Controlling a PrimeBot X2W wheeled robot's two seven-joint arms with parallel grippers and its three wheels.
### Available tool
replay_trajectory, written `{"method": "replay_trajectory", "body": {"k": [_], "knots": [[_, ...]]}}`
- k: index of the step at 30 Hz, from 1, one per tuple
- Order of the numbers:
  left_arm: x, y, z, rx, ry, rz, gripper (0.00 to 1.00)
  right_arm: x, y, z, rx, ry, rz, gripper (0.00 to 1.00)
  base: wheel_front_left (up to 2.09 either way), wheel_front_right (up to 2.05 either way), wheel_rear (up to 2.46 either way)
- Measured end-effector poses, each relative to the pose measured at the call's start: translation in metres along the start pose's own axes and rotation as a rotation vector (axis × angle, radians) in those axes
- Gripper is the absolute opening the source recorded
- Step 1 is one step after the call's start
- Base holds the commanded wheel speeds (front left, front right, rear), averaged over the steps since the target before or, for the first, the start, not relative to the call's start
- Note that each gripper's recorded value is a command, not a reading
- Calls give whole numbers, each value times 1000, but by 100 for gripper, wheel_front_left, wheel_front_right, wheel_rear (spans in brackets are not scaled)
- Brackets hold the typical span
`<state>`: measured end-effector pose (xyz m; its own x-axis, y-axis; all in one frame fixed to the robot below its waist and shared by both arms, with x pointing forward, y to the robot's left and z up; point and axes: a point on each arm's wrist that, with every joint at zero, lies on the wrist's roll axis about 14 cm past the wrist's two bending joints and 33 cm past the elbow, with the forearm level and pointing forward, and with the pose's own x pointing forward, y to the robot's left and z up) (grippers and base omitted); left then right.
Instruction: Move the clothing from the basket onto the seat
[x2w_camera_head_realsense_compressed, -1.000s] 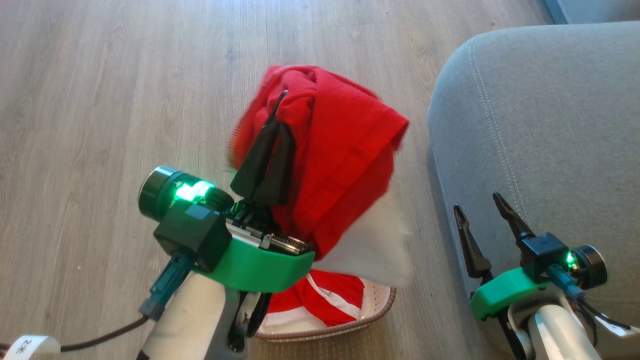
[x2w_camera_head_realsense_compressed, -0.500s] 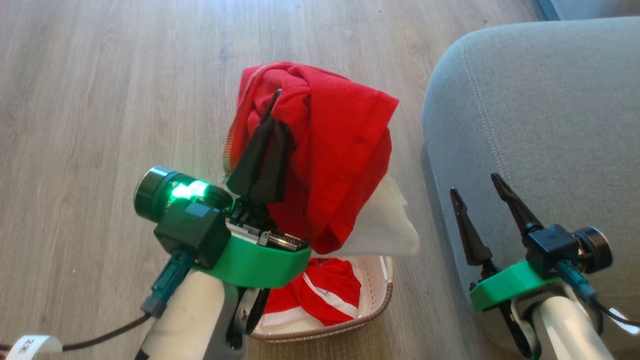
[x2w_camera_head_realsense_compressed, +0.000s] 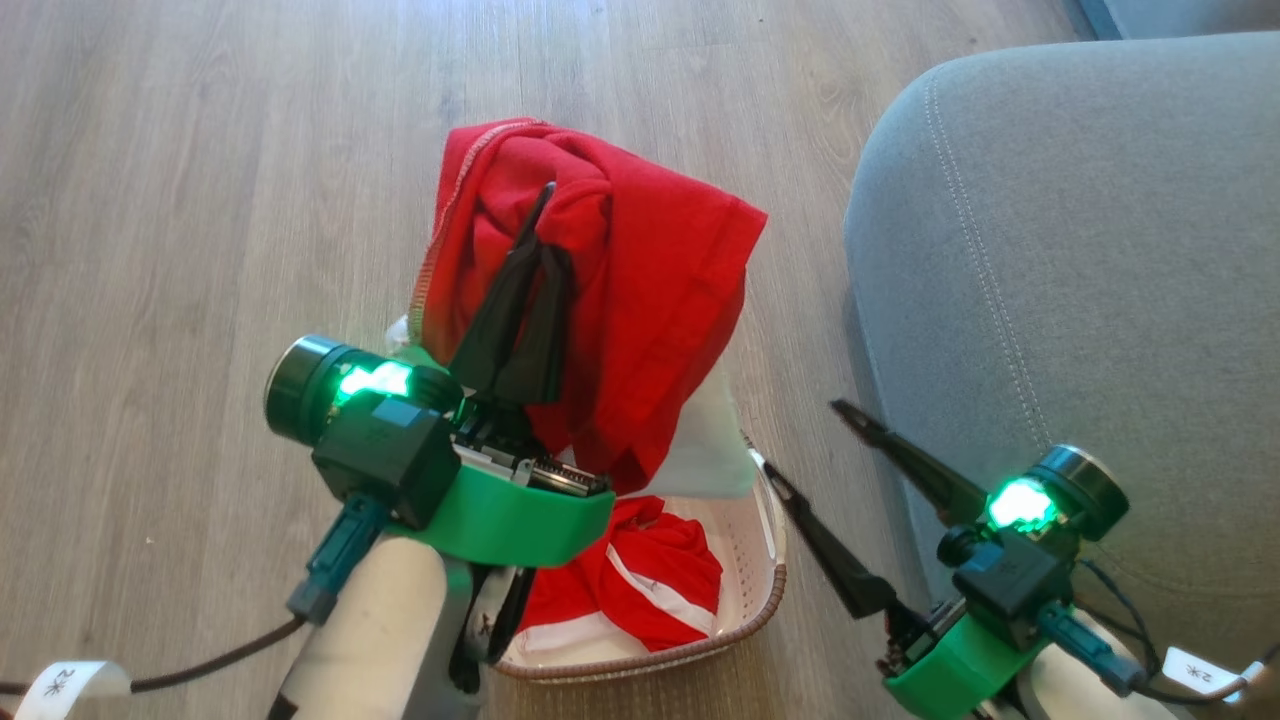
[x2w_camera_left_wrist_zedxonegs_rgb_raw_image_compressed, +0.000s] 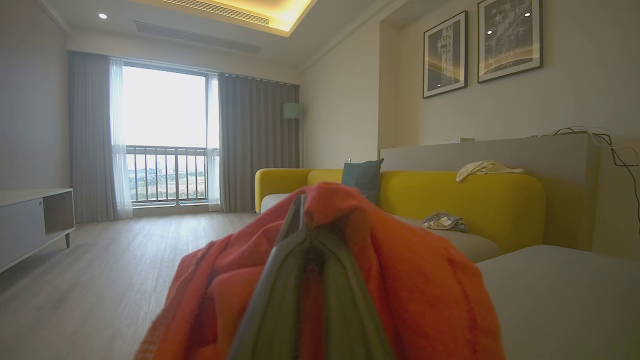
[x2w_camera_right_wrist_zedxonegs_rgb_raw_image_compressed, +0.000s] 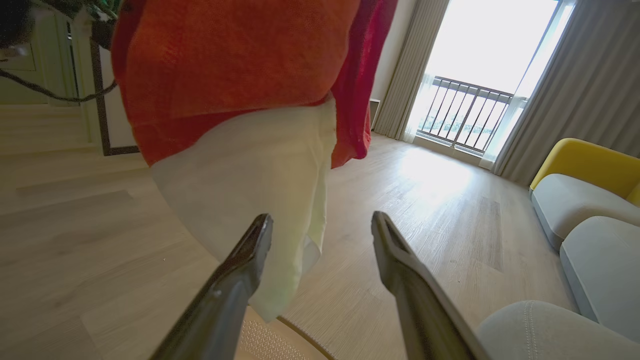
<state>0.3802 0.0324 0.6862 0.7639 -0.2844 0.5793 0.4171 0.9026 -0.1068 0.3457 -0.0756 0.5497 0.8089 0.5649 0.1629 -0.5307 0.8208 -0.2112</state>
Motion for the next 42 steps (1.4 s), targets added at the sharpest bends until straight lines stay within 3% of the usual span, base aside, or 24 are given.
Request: {"method": "replay_trajectory", "body": {"k": [17, 28, 42], "knots": [[-10, -21, -10, -1, 45, -81, 0, 16, 16, 13, 37, -47, 98, 100, 0, 0, 0], [-17, -42, -12, -3, 59, -160, 0, 28, 32, 7, -50, -24, 216, 100, 0, 0, 0], [-30, -65, -16, -23, 91, -240, 0, 45, 46, 8, -124, -34, 281, 100, 0, 0, 0]]}}
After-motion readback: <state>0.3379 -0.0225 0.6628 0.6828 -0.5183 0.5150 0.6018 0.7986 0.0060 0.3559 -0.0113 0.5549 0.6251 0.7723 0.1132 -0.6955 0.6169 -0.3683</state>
